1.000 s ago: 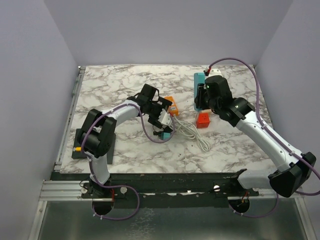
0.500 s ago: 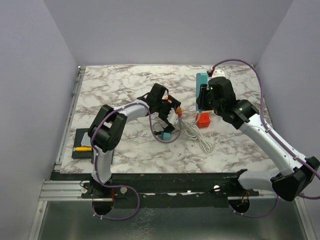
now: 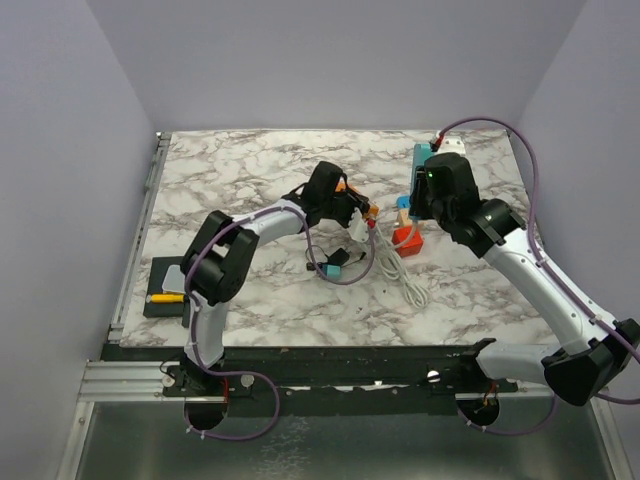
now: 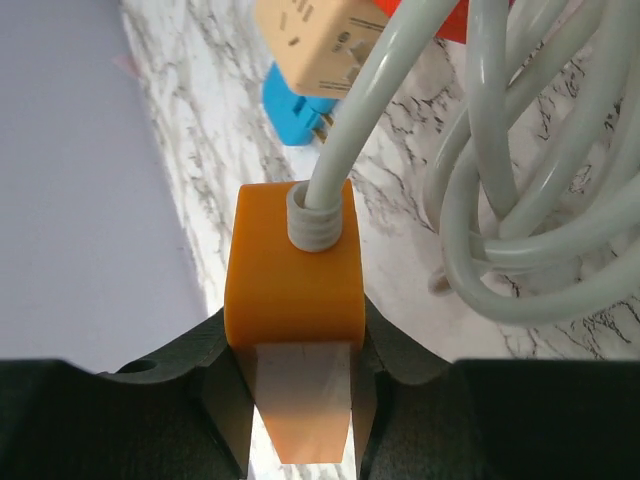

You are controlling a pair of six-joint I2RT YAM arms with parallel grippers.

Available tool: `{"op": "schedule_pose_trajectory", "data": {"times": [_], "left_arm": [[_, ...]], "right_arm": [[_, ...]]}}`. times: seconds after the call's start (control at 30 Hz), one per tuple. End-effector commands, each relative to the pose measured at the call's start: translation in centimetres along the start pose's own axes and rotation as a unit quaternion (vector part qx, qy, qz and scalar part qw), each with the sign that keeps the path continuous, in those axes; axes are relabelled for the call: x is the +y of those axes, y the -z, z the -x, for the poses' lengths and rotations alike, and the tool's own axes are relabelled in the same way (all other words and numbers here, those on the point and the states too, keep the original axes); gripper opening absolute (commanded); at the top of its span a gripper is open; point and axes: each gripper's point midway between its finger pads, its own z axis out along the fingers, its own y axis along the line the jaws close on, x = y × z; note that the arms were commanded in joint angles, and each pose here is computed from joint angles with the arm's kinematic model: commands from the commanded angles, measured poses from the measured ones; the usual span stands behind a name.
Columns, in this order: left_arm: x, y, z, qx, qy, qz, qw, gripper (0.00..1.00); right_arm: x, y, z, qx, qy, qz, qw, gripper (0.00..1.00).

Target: Insert the plug

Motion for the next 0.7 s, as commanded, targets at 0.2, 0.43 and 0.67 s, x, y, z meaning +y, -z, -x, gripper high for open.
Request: {"op": "schedule_pose_trajectory", "data": {"times": [0.2, 0.43, 0.67], "left_arm": [[11.0, 11.4, 12.8, -0.059, -0.134, 0.196, 0.97, 0.02], [11.1, 17.9, 20.1, -0.091, -0.168, 0.242, 0.951, 0.02], [12.9, 23.8, 27.3, -0.125, -0.182, 0.305, 0.926, 0.03]], "right_arm": [[-4.8, 0.9, 0.8, -0.03, -0.045, -0.123, 0.991, 0.09], [-6.4, -0.2, 2.6, -0.062, -0.082, -0.183, 0.978, 0.08], [-5.5, -0.3, 7.6, -0.11, -0.102, -0.173, 0.974, 0.07]]}}
